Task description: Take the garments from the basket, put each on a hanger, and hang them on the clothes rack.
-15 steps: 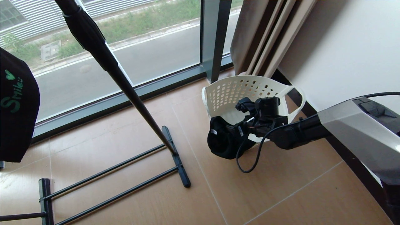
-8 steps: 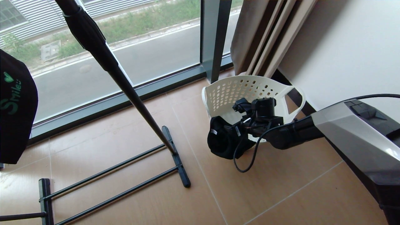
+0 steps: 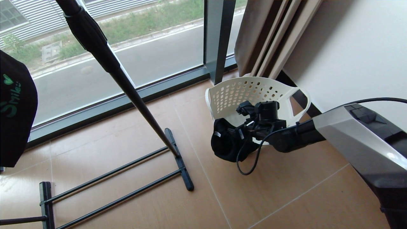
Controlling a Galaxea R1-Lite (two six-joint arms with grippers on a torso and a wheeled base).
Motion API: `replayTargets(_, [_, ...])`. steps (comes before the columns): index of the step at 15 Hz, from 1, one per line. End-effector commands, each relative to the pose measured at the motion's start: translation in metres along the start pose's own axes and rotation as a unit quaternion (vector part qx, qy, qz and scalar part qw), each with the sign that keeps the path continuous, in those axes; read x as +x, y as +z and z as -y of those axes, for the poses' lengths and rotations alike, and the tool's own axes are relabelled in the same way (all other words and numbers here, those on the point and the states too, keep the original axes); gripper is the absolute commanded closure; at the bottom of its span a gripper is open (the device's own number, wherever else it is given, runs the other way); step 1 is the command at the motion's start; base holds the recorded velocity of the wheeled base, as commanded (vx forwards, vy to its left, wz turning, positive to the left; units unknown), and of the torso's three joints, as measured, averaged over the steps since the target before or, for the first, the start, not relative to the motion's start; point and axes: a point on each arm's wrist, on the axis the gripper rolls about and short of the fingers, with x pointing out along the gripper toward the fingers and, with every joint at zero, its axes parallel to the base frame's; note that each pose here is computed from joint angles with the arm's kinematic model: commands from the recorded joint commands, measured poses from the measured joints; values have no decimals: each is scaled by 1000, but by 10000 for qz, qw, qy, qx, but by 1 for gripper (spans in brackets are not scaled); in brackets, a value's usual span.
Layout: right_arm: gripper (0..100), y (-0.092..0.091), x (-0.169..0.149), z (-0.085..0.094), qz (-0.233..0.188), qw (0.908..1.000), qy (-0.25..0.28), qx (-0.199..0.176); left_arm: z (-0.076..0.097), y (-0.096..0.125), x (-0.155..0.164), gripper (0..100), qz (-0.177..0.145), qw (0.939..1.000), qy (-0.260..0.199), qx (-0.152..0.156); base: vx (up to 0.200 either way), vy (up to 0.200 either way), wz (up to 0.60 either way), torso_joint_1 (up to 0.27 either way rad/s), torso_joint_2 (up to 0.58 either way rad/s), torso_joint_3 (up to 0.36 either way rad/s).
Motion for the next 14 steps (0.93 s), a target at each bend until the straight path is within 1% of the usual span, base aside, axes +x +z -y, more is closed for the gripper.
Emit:
replayTargets(1, [0,-2,3,0,1,10000,1,7,0,0,0,0,-7,10000,-8,1,0,0,0,0,0,0])
replayTargets(4, [0,-3,5,0,9,10000,0,61,0,0,0,0,-7,10000,-8,1,0,0,0,0,0,0])
replayTargets(5, [100,-2,5,0,24,10000,-3,68,0,0,0,0,-7,10000,-8,-7,0,0,0,0,0,0])
replayTargets(11, [100,-5,1,-2,-26,9999,21,111,0,0,0,0,-7,10000,-8,1,0,0,0,0,0,0])
replayTargets(12, [100,-2,-5,-1,11,9999,14,111,0,0,0,0,-15,10000,-9,30,0,0,0,0,0,0])
replayTargets(14, [100,3,-17,-2,225,9997,-12,79,0,0,0,0,-15,10000,-9,15,0,0,0,0,0,0])
